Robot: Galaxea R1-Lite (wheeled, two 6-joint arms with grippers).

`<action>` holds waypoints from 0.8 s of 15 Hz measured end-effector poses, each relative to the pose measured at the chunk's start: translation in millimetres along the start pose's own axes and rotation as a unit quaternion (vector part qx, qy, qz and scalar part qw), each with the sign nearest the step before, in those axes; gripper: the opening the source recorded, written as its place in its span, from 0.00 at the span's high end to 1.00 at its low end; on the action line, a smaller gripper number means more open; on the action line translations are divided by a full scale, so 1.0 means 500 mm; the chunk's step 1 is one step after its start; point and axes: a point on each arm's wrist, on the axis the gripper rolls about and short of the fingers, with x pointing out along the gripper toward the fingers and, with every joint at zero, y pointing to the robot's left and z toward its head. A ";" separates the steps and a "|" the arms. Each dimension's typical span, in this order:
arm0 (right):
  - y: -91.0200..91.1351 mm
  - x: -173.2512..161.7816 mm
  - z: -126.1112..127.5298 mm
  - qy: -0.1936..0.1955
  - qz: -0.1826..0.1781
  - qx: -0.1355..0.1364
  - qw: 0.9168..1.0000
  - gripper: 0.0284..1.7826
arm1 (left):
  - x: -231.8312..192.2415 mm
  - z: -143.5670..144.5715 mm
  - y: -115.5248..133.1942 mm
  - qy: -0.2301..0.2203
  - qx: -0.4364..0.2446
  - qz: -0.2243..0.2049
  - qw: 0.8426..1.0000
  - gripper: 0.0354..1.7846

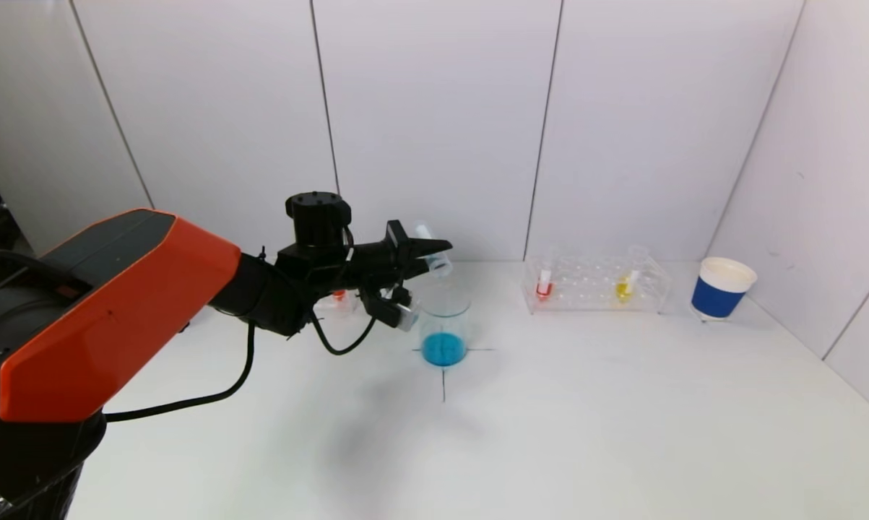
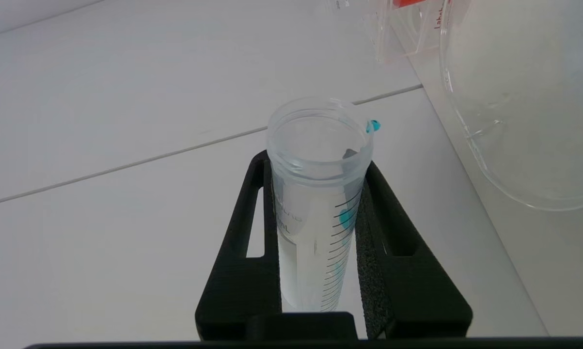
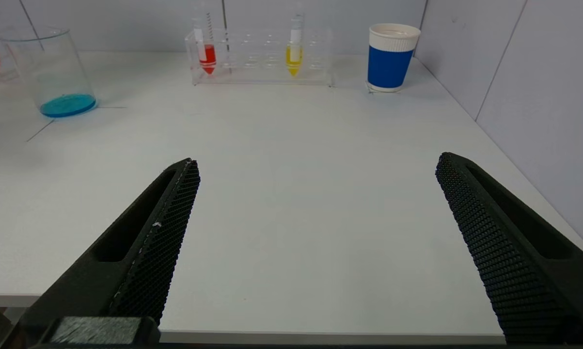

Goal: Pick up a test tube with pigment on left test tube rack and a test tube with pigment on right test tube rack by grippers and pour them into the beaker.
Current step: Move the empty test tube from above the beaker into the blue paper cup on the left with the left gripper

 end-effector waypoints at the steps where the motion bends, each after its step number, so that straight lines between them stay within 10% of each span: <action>1: 0.000 0.000 0.000 0.000 0.000 0.000 1.000 0.01 | 0.001 0.001 0.000 0.002 -0.001 -0.001 1.000 0.76; 12: 0.000 0.000 0.000 0.000 0.000 0.000 1.000 0.01 | -0.006 -0.003 0.034 0.102 -0.139 0.091 0.981 0.76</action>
